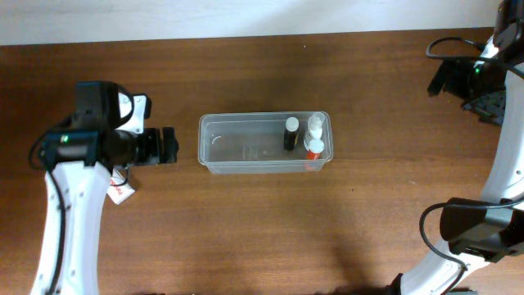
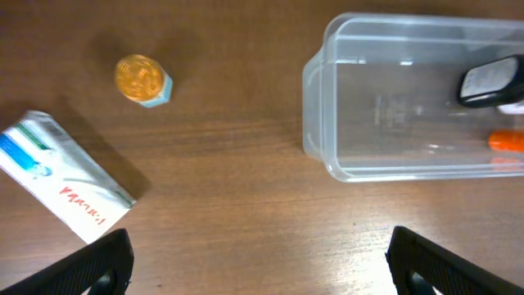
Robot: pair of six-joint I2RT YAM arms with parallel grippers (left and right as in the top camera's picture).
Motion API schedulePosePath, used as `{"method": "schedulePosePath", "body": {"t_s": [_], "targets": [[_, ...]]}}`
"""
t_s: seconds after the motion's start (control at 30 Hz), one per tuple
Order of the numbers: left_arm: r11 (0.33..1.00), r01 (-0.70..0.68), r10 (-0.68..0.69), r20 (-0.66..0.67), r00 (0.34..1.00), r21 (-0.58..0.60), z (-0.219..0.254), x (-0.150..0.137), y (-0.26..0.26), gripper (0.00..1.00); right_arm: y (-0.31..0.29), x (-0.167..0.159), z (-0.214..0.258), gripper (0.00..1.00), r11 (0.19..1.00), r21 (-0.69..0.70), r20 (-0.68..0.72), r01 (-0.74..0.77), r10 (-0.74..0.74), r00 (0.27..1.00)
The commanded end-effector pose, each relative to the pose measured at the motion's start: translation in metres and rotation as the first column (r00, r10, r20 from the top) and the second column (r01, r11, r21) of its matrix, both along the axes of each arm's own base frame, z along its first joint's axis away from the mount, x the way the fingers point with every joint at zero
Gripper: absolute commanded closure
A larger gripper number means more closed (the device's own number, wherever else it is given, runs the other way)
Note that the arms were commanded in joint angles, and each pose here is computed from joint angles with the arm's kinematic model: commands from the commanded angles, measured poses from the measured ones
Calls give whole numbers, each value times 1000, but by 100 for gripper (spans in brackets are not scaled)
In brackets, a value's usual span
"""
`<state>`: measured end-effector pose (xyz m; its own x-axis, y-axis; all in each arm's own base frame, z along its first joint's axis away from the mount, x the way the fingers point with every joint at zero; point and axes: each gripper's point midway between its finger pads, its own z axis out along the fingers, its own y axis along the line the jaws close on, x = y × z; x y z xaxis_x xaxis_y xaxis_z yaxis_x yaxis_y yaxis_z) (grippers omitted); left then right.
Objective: Pack container
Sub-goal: 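Move the left gripper to the Panadol box and lower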
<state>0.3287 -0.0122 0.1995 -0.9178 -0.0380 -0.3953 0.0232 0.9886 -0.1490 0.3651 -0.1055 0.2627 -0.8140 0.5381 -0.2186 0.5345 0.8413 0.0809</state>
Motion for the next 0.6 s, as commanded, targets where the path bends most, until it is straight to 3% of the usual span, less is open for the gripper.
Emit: {"method": "schedulePosePath", "body": {"t_s": [0.0,0.17,0.4,0.57], "targets": [[991,-124,121,-74,990,-41,-18,9,8,1,-1,-1,0,2,1000,-6,-7,7,-7,1000],[913,-405,402,-233,885,37,-56,1,55,1,-1,-1,0,2,1000,-6,-7,7,-7,1000],[827,-558,545,-328,772,63,-83,-12,101,1,-1,-1,0,2,1000,-6,-7,7,-7,1000],[797,-599,590,-321,740,84,-84,-17,120,1,-1,-1,0,2,1000,-6,-7,7,-7,1000]]}}
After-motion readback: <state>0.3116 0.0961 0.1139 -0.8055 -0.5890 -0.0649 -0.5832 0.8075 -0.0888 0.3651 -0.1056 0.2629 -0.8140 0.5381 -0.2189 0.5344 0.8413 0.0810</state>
